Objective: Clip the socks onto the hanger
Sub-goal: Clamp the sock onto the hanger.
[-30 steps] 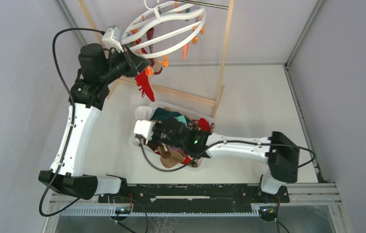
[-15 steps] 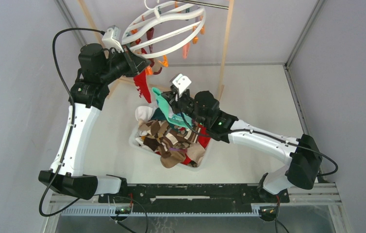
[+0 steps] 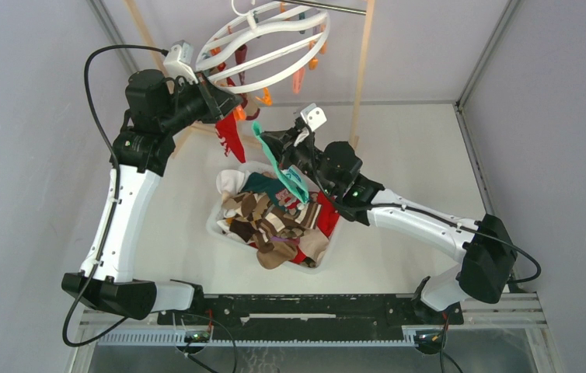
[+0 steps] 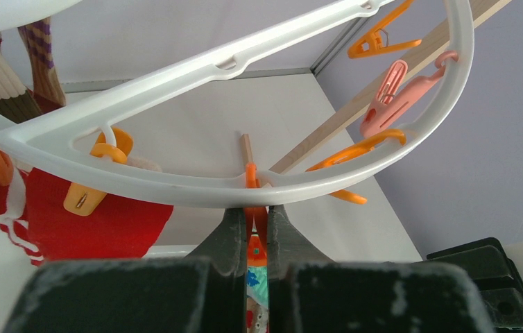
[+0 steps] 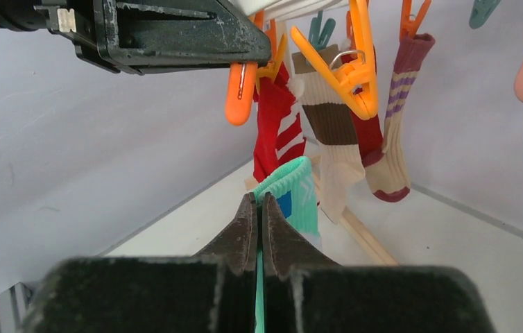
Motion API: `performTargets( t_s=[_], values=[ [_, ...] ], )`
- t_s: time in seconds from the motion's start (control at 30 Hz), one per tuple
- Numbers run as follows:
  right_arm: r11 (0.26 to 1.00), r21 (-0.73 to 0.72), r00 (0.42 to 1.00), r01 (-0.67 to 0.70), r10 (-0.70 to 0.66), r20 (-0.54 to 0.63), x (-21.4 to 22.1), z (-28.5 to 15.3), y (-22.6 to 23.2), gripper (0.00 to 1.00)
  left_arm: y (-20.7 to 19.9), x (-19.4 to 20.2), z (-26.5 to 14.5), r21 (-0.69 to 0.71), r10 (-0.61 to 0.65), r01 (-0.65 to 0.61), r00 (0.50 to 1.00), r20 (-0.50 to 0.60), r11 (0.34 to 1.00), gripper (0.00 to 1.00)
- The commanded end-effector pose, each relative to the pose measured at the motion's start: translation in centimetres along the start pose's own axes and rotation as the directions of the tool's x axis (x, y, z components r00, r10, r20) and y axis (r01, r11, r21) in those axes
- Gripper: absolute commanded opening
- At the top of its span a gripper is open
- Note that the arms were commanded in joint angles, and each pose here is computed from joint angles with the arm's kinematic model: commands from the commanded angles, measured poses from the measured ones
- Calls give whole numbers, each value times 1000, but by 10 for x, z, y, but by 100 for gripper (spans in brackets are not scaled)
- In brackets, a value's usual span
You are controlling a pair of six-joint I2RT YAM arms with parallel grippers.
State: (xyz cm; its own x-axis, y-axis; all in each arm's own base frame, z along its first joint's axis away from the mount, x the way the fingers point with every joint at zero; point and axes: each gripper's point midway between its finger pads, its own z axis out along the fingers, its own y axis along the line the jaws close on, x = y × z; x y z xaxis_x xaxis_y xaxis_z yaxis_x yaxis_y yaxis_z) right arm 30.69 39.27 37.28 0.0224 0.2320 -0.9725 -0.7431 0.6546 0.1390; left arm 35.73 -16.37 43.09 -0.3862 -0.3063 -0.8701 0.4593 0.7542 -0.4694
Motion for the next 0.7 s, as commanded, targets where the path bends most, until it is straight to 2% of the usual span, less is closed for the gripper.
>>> performTargets(
  t_s=[0.0,0.4,0.67],
  values=[
    [1000,-2,987,-13,13,159,-57,-2,12,0,-20,-18,-8,64,5,-8,999,52,998,0],
    [997,66,975,41,-54,214,-60,13,24,0,-15,-16,-6,31,-1,-1,998,59,1000,0],
    [993,101,974,68,-88,209,-60,15,22,0,-13,-15,-6,27,7,-9,998,60,1000,0]
  ],
)
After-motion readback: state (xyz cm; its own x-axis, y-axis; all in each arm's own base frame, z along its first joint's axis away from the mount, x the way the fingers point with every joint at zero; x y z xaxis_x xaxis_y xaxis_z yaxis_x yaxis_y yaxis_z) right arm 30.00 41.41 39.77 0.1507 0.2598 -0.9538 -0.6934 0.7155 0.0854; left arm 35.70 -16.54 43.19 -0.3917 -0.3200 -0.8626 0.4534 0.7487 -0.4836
